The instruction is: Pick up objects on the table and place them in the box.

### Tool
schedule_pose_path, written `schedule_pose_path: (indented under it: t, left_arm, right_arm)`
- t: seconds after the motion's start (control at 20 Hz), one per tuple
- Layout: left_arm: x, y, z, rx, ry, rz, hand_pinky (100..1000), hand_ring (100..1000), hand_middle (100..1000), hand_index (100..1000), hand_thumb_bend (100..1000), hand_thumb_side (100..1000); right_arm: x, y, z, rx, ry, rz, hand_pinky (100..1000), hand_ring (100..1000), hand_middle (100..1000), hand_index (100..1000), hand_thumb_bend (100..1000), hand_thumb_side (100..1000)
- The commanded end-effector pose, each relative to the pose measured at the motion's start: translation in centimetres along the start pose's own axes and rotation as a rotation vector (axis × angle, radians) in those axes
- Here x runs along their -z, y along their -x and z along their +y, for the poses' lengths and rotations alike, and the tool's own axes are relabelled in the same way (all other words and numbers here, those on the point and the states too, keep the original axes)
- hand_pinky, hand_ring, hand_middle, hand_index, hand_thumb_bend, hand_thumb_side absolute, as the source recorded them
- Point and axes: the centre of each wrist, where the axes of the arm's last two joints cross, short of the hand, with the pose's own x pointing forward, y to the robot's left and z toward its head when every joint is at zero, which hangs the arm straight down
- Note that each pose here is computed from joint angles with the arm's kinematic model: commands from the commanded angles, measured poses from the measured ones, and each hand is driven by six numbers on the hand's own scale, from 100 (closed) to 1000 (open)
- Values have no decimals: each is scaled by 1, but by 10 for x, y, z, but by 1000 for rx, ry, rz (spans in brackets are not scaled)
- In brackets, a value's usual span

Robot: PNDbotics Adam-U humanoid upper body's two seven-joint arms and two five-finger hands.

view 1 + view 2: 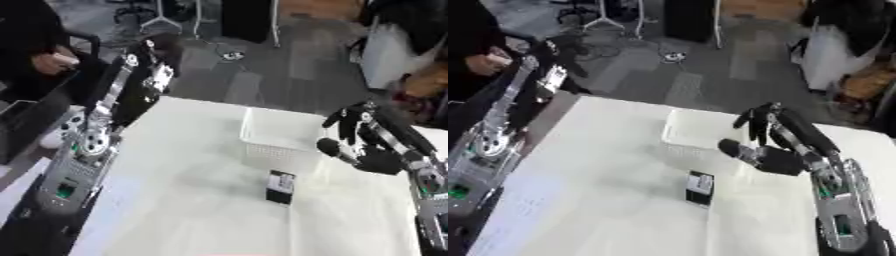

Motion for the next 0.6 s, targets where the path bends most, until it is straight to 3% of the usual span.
schedule_pose_path:
  t: [0.05,0.6]
  left_arm:
    - [5,-6,9,23,-8,-29,367,576,684,857,159,879]
    - [5,-6,8,21,-2,-27,366,575,683,858,158,880]
  right_arm:
    - [10,7,-1,-44,-42,-13,108,381,437,693,714,967]
    - [22,13,17,-40,-87,-17,149,399,452,708,729,994]
